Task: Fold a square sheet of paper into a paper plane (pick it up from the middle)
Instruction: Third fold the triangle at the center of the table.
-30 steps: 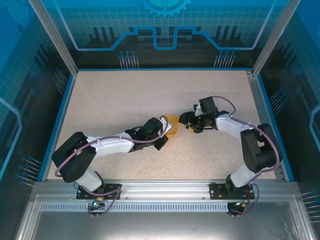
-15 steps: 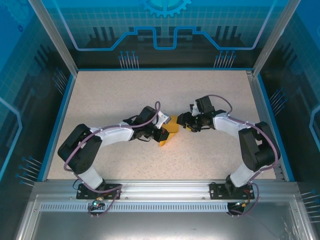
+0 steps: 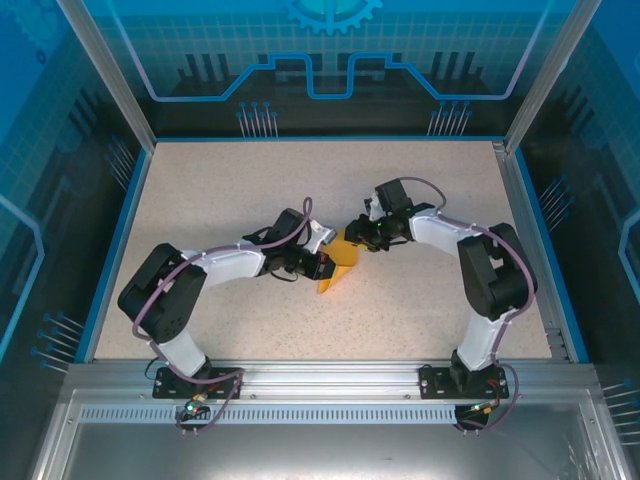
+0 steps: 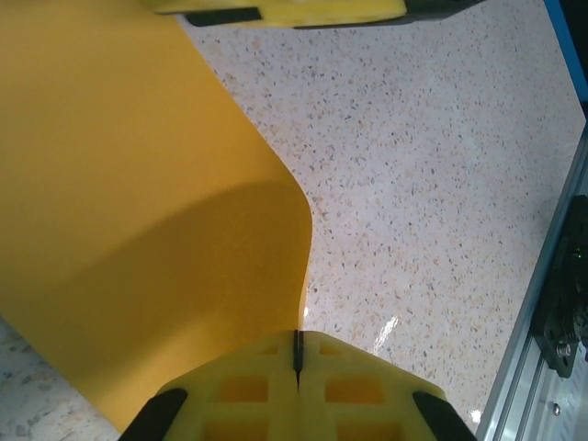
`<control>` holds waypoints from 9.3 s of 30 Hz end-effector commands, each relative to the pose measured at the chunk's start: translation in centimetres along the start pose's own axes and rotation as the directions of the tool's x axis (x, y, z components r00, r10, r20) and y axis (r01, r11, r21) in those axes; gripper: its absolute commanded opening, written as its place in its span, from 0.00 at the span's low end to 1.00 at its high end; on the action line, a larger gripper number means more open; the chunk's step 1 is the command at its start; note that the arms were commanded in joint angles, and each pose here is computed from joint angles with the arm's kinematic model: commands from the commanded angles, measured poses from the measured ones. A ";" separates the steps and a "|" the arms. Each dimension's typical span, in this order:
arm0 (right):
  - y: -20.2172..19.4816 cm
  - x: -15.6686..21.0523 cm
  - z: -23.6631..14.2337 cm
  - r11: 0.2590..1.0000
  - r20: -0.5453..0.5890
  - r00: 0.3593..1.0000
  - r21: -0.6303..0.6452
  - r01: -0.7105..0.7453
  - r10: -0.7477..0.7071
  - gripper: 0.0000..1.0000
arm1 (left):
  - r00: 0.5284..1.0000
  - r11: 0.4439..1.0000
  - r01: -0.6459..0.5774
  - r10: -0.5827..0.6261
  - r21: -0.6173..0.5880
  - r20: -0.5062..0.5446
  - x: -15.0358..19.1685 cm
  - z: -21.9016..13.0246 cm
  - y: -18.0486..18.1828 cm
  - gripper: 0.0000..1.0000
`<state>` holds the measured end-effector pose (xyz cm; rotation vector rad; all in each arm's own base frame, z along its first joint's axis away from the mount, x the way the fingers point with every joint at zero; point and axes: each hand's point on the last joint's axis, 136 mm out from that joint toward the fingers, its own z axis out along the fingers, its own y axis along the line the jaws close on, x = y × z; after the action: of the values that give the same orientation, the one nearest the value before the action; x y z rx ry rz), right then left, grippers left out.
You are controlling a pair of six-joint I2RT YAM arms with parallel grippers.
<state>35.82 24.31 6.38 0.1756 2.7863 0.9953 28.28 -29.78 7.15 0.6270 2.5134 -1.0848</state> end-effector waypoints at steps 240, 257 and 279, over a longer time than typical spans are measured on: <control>-0.3 14.5 6.5 0.995 -0.110 0.994 -0.095 -0.008 -0.002 0.07 | 0.937 0.944 0.242 -0.288 -0.223 -0.200 2.5 3.1 7.3 0.05; 2.1 11.2 3.1 0.982 -0.038 0.999 -0.190 0.017 -0.025 0.08 | 0.936 0.945 0.237 -0.284 -0.226 -0.209 2.5 3.0 7.3 0.04; -0.1 10.3 4.3 0.987 -0.032 0.999 -0.157 -0.028 0.023 0.08 | 0.934 0.946 0.227 -0.279 -0.231 -0.223 2.5 3.1 7.4 0.04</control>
<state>26.46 28.97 1.38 0.1894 2.7372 1.2289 31.48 -27.62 1.48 0.3927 2.8639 -0.9019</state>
